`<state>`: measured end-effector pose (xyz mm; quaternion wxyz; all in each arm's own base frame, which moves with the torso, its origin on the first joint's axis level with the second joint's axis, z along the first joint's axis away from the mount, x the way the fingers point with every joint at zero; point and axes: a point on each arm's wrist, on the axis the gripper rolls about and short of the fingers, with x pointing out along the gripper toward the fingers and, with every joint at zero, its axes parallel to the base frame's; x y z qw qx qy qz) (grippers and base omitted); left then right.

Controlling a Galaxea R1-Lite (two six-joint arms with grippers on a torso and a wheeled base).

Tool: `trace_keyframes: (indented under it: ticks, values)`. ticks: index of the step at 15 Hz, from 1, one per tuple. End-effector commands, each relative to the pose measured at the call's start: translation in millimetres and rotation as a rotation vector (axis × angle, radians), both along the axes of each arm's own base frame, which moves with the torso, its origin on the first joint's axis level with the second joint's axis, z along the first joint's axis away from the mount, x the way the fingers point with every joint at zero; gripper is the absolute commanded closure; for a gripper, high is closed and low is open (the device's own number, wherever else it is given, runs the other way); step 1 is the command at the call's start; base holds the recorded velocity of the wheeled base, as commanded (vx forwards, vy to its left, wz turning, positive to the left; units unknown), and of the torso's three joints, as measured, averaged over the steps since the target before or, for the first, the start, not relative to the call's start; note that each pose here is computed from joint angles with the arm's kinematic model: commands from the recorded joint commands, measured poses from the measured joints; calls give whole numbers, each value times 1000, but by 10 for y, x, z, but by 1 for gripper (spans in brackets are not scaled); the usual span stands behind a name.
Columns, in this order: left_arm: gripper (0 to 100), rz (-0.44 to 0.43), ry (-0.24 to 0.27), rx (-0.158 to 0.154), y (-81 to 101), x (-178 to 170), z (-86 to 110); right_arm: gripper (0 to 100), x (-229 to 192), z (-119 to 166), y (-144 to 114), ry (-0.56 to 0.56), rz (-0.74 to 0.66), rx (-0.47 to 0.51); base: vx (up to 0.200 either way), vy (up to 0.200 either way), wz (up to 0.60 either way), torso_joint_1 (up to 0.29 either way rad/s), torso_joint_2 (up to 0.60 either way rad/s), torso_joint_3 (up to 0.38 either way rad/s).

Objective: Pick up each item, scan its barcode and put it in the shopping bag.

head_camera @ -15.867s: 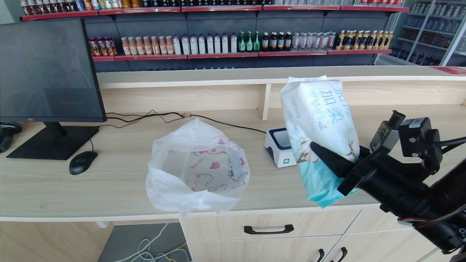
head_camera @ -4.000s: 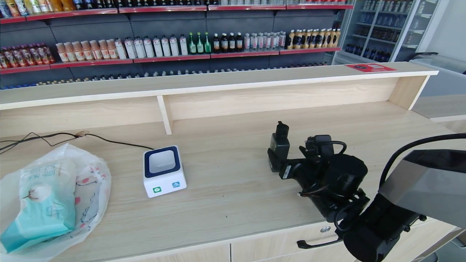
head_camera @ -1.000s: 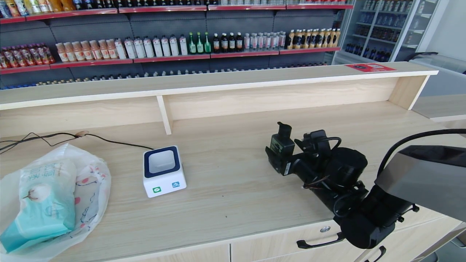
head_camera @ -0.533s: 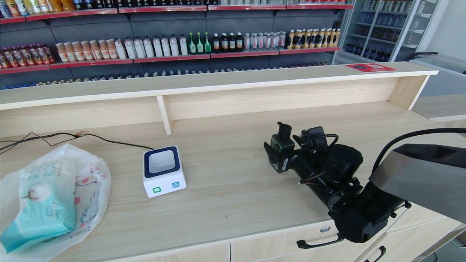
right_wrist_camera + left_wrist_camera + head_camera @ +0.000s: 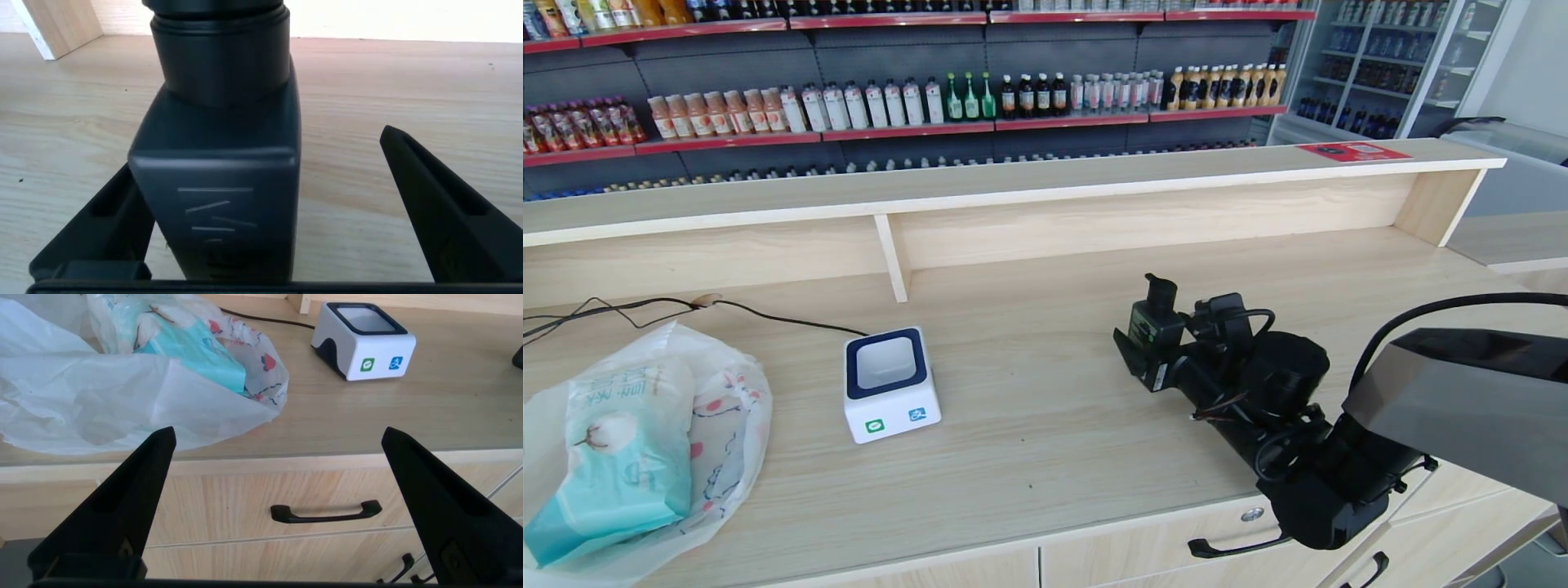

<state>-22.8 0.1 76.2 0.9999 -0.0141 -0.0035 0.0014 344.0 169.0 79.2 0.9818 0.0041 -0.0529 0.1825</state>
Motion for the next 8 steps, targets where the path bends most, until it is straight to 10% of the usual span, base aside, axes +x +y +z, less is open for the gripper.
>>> trace_keyframes:
  ticks: [1, 2, 3, 8]
  values:
    - [0, 2, -1, -1, 0, 0, 1, 0, 9, -10, 3, 0, -1, 0, 0, 0, 0, 0, 0, 0]
    - [0, 0, -1, -1, 0, 0, 1, 0, 22, 8, 9, -8, -1, 4, 0, 0, 0, 0, 0, 0]
    - [0, 0, -1, -1, 0, 0, 1, 100, 41, 35, 18, -20, 0, 11, 0, 0, 0, 0, 0, 0]
    - [0, 0, -1, 4, 0, 0, 1, 100, 8, 82, 48, -23, 13, 33, 0, 0, 0, 0, 0, 0]
